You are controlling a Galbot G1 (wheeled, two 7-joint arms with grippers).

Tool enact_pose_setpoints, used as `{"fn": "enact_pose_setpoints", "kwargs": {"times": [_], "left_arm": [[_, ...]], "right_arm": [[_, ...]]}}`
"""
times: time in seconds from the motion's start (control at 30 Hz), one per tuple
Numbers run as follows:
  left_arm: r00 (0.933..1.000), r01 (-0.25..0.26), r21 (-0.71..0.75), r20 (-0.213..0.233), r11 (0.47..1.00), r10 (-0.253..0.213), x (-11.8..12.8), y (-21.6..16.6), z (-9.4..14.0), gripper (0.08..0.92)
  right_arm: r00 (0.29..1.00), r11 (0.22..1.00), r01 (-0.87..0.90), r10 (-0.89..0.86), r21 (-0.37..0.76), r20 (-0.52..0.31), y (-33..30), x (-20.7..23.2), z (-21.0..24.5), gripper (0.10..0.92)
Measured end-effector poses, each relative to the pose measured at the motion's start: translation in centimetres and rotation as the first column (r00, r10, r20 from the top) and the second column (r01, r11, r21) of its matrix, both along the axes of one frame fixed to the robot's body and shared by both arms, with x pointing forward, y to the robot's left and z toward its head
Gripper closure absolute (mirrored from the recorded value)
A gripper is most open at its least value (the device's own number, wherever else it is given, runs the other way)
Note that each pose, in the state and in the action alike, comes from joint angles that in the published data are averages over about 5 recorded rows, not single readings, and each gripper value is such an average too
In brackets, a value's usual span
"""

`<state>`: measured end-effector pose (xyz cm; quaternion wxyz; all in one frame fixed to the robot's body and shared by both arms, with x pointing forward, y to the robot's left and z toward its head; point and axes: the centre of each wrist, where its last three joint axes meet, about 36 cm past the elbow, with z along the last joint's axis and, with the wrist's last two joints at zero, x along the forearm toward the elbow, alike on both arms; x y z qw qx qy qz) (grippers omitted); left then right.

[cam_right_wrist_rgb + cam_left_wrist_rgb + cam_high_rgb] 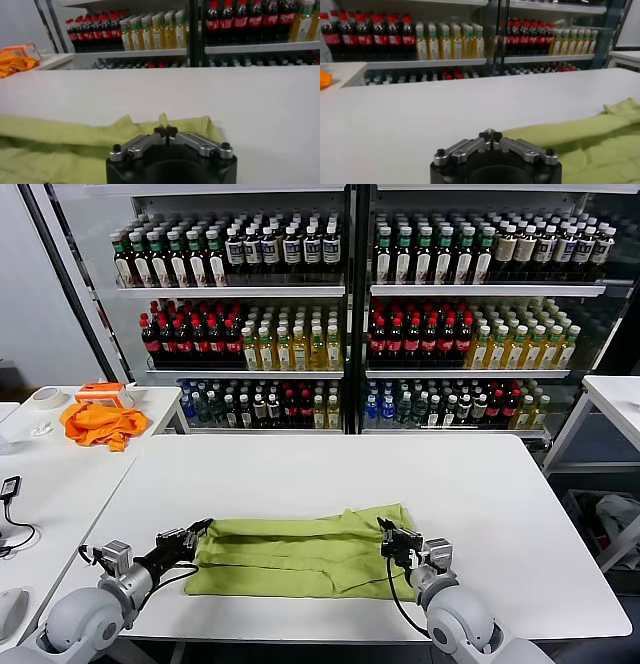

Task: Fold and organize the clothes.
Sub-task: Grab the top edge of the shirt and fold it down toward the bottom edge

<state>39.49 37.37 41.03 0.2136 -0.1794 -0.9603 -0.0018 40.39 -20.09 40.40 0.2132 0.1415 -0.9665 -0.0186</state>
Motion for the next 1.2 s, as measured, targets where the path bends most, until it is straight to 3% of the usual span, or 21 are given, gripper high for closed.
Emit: {"fn": "enact_pose_setpoints", "kwargs": {"times": [0.6,1.2], "left_arm": [[0.9997,-0.004,0.001,-0.024,1.000,0.004,-1.7,-0.2,-0.4,0.918],[0.9997,-0.010,-0.006,-0.024,1.000,0.010,-1.7,-0.4,-1.0,0.918]], "right_arm": [[1.000,1.000,-0.002,0.002,-0.024,0.006,-0.8,-1.2,0.3,0.916],[1.000,0.999,-0.030,0.030,-0.018,0.006,-0.3,-3.5,0.7,0.916]]}}
